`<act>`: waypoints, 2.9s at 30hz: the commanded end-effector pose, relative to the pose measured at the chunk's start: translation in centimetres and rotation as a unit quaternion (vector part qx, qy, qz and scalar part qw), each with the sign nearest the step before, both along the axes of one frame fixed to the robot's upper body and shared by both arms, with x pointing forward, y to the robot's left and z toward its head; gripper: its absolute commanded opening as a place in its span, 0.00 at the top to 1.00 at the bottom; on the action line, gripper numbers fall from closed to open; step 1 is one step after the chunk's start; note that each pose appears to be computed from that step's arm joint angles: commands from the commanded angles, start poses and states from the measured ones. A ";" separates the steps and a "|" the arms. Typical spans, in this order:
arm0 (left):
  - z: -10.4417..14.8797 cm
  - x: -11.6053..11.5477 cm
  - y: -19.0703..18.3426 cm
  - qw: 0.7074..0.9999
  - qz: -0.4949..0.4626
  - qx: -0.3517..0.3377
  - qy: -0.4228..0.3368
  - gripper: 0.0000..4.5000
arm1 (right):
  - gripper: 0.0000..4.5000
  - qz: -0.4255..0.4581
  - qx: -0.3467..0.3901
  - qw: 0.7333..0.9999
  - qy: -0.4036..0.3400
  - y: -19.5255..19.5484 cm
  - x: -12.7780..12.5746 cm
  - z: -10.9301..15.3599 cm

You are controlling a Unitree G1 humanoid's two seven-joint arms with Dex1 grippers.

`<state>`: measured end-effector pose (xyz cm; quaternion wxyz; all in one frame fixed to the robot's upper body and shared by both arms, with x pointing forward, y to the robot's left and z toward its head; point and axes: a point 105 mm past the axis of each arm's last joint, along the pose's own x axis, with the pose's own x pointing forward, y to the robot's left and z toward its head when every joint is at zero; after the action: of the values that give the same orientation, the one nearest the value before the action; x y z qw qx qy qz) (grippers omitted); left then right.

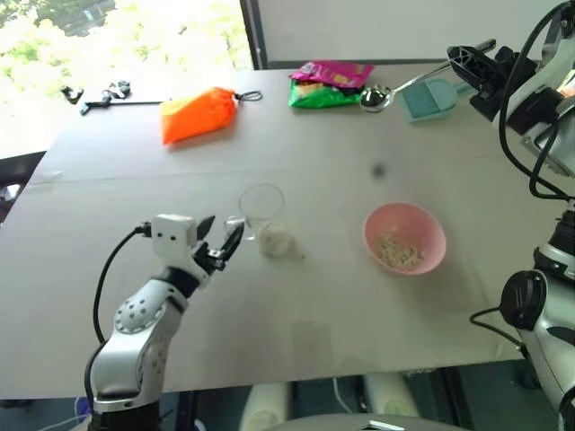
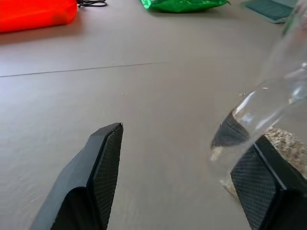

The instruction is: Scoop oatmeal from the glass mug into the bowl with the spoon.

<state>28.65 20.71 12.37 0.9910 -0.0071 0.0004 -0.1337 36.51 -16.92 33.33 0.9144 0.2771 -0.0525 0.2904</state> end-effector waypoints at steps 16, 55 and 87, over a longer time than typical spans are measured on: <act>6.0 3.3 0.5 0.993 0.059 0.037 -0.098 0.99 | 1.00 0.082 -0.065 0.993 -0.064 3.4 -3.8 1.0; 13.1 8.7 -7.6 0.968 0.000 0.094 -0.231 0.99 | 1.00 0.118 -0.207 0.960 -0.148 10.1 -4.9 1.2; 12.7 9.0 -9.4 0.961 0.011 0.130 -0.245 0.99 | 1.00 0.178 -0.197 0.958 -0.109 12.4 -3.4 0.4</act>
<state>38.38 11.62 23.63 0.9620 0.1556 -0.1908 -0.1180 34.10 -4.83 31.61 0.8859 0.0478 -0.0159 0.4611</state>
